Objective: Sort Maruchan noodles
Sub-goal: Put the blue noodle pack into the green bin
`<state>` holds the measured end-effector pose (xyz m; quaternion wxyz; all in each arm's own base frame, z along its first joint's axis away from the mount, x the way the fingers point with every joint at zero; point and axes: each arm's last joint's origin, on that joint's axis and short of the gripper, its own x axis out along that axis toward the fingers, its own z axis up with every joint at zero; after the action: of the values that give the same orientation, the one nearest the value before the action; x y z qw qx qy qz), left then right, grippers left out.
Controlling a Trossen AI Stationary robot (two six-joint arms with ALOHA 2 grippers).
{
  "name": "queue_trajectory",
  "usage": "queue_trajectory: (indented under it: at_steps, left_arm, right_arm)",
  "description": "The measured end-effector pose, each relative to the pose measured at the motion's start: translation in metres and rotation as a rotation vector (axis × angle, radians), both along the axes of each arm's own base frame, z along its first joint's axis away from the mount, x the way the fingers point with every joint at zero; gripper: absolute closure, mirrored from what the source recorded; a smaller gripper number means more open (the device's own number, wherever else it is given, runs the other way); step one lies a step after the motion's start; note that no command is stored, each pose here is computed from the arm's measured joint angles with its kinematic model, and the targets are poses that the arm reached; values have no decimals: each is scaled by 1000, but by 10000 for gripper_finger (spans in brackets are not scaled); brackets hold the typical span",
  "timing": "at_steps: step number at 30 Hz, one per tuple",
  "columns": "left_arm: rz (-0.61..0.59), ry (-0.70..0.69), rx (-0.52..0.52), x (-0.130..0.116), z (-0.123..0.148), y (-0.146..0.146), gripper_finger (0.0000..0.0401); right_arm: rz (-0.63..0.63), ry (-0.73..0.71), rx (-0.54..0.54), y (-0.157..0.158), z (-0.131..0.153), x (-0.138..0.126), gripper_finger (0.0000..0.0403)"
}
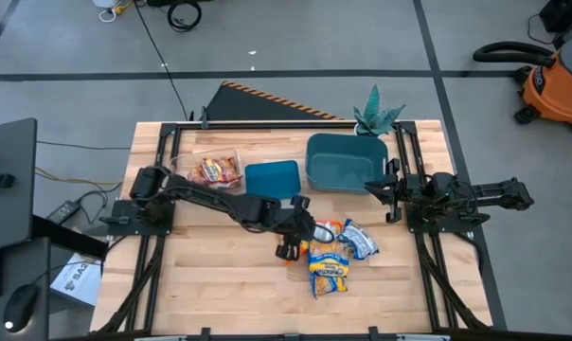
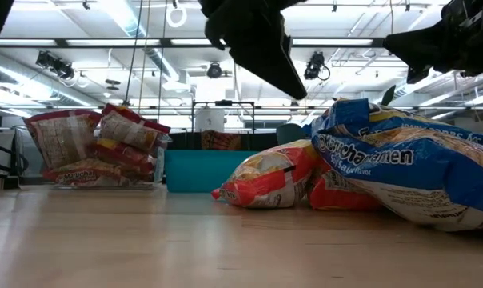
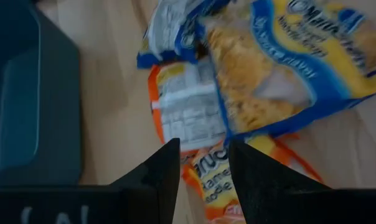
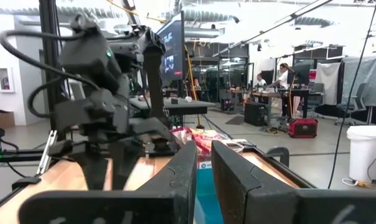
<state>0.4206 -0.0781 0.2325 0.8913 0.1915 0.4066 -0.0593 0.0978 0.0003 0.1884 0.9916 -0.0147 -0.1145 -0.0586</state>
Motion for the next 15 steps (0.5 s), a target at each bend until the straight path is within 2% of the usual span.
queue_trajectory:
  at_steps: [6, 15]
  left_arm:
    - [10, 7, 1, 0, -2, 1, 259]
    - [-52, 49, 46, 6, -24, -7, 259]
  right_arm:
    - [0, -13, 1, 0, 1, 0, 348]
    - [0, -23, 1, 0, 2, 0, 348]
